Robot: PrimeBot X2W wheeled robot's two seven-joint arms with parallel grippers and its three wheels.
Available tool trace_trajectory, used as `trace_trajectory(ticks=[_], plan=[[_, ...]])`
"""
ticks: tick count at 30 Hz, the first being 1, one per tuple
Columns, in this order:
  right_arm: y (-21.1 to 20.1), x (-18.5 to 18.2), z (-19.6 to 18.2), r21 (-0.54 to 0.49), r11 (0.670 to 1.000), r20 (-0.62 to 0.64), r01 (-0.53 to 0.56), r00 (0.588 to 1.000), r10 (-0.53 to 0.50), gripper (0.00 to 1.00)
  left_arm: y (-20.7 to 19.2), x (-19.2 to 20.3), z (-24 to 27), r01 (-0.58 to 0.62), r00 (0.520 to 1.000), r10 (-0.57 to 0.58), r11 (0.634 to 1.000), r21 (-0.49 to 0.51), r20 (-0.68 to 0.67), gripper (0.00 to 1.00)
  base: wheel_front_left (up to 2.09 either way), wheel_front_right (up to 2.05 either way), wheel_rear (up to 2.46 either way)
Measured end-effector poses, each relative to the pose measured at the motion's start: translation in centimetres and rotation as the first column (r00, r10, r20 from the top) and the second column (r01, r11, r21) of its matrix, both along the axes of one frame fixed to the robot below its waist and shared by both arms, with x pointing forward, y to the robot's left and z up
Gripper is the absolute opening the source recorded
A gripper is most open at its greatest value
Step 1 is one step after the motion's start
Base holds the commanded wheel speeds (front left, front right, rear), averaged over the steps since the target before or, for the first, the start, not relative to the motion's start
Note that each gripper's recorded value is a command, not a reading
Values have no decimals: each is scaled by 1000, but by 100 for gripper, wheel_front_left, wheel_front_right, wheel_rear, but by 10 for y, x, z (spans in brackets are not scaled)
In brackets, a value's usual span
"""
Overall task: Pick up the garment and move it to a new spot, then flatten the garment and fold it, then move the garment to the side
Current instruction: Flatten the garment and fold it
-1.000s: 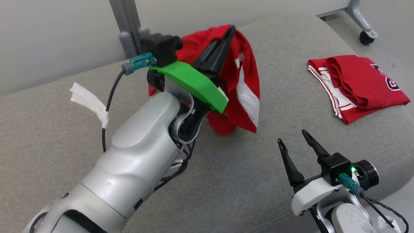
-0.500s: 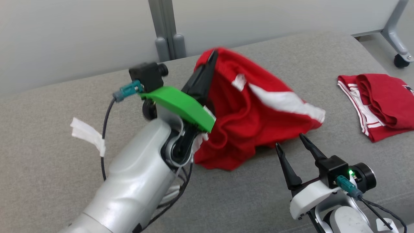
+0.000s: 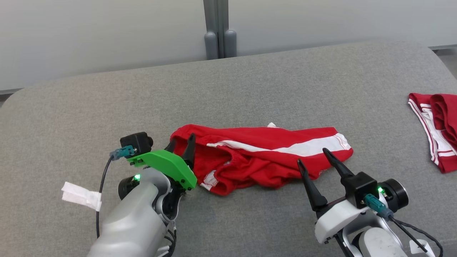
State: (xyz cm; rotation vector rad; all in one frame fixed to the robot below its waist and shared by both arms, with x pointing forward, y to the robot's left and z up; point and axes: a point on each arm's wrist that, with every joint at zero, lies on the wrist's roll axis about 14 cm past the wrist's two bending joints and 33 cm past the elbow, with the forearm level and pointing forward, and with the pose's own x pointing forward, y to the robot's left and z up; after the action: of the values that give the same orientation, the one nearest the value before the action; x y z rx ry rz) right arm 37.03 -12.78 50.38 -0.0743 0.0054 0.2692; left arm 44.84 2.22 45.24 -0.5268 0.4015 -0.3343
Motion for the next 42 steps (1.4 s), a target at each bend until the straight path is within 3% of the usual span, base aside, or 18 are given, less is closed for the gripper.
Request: trace_trajectory(ticks=[2,6,9,16,20,24,25,26,27,28,29,36,42], plan=[[1,0,1,1,1000,3,-4,1000,4,100,-4,-3,0,10,999,-12,999,-43,-51,100,0,0,0],[2,-2,4,5,1000,11,-5,1000,5,100,-37,-26,1,156,972,-175,980,-122,-158,100,0,0,0],[2,-4,5,7,1000,14,-6,1000,6,100,-57,-35,12,224,959,-245,963,-147,-144,100,0,0,0],[-6,-8,7,12,1000,18,20,1000,-20,100,-71,-35,-1,252,948,-250,968,-16,-196,100,0,0,0],[-21,-11,4,13,998,10,69,998,-69,100,-82,-30,-6,273,935,-265,962,2,-235,100,0,0,0],[-33,-13,3,14,994,9,109,994,-109,100,-82,-34,-31,305,902,-267,950,62,-340,100,0,0,0],[-37,-13,2,15,993,7,120,993,-120,100,-82,-35,-36,311,896,-268,948,70,-355,96,0,0,0],[-40,-13,0,14,991,4,130,991,-130,100,-81,-33,-39,310,894,-265,948,72,-361,80,0,0,0],[-42,-13,-1,13,991,0,137,991,-137,100,-80,-31,-40,310,893,-264,948,73,-364,45,0,0,0],[-45,-13,-2,12,989,-3,145,989,-145,100,-80,-30,-41,313,892,-269,948,65,-364,35,0,0,0],[-47,-12,-3,10,989,-4,151,989,-150,100,-80,-28,-40,314,892,-277,948,50,-357,0,0,0,0],[-34,-6,-5,15,994,-7,113,994,-112,100,-72,-22,-16,321,924,-312,947,4,-223,0,0,0,0],[-15,-2,-2,24,998,2,58,998,-58,100,-44,-52,-22,322,931,-314,947,14,-186,0,0,0,0]])
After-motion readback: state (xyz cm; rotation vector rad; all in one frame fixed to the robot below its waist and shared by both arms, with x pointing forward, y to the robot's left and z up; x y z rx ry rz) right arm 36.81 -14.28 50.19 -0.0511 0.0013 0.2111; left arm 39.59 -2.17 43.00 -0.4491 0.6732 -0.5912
